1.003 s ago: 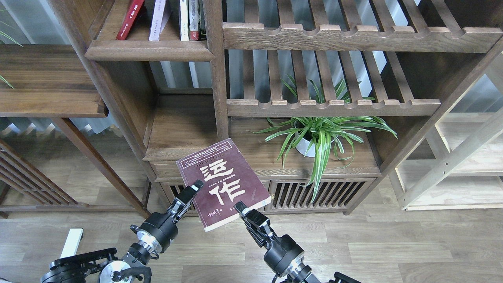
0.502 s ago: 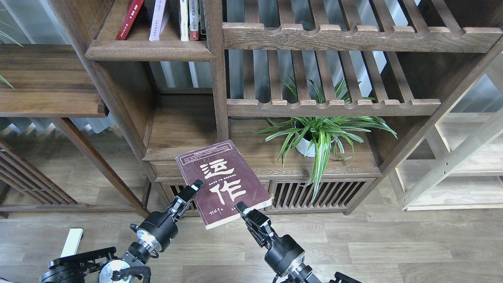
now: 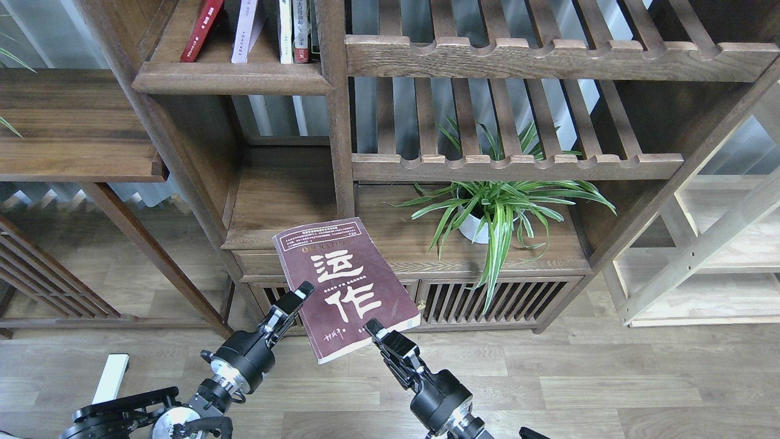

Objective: Organize books on shelf
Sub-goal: 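Grasp the red book with the left gripper beside the right gripper, then release the right gripper and carry the book with the left gripper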

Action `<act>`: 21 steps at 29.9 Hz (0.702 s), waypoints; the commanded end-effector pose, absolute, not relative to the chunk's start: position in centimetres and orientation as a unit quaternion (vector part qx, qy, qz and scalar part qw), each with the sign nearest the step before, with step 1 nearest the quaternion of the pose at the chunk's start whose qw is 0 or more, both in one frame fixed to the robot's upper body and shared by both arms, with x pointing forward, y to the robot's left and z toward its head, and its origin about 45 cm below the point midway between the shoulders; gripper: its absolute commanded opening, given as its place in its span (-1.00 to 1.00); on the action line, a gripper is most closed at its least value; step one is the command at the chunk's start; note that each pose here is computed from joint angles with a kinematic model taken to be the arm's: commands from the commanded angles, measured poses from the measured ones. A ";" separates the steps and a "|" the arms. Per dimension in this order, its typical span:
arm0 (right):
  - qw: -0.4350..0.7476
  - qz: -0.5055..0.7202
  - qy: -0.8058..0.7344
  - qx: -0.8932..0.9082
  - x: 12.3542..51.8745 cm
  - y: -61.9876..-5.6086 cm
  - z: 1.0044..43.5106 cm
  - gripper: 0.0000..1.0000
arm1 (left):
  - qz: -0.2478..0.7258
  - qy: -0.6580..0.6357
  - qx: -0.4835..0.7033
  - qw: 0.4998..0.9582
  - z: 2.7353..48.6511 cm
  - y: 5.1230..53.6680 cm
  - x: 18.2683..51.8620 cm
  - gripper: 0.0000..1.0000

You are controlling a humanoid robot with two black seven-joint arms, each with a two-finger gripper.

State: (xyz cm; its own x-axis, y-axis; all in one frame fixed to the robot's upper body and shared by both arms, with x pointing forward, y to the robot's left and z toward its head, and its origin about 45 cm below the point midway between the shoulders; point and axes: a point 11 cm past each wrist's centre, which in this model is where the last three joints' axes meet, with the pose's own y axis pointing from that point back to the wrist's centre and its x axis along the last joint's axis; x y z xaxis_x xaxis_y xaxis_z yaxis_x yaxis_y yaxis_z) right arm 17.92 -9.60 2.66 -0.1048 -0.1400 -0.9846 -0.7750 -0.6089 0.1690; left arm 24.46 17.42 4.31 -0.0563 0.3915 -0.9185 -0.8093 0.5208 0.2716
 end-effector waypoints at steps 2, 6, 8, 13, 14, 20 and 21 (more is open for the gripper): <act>0.247 0.644 0.369 -0.622 18.0 -9.7 2.7 -0.64 | 0.455 0.562 -0.185 0.665 4.3 17.7 24.3 -0.72; 0.243 0.642 0.381 -0.619 18.0 -10.3 2.1 -0.54 | 0.462 0.555 -0.194 0.664 4.4 18.3 24.6 -0.72; 0.243 0.639 0.391 -0.616 18.2 -10.9 1.7 -0.43 | 0.468 0.551 -0.193 0.663 4.3 18.8 24.8 -0.74; 0.235 0.626 0.425 -0.610 18.5 -13.0 0.4 -0.15 | 0.481 0.542 -0.186 0.663 3.7 19.7 25.0 -0.74; 0.232 0.626 0.432 -0.607 18.3 -13.4 0.0 -0.09 | 0.486 0.538 -0.184 0.664 3.6 20.1 25.1 -0.74; 0.227 0.625 0.453 -0.594 17.8 -14.6 -1.0 -0.03 | 0.491 0.526 -0.183 0.671 3.7 20.6 25.7 -0.76; 0.227 0.625 0.453 -0.594 17.8 -14.6 -1.1 -0.03 | 0.490 0.523 -0.186 0.672 3.9 20.6 25.9 -0.76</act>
State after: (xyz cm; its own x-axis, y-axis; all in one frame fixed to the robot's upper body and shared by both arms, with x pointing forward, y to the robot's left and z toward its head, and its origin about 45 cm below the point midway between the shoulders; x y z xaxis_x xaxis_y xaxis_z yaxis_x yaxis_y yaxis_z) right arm 17.99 -14.33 -0.80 -0.1823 -0.2504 -0.9508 -0.8212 -0.4930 0.2873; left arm 25.41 20.58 3.47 -0.0431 0.4655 -0.8840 -0.8466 0.4528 0.2797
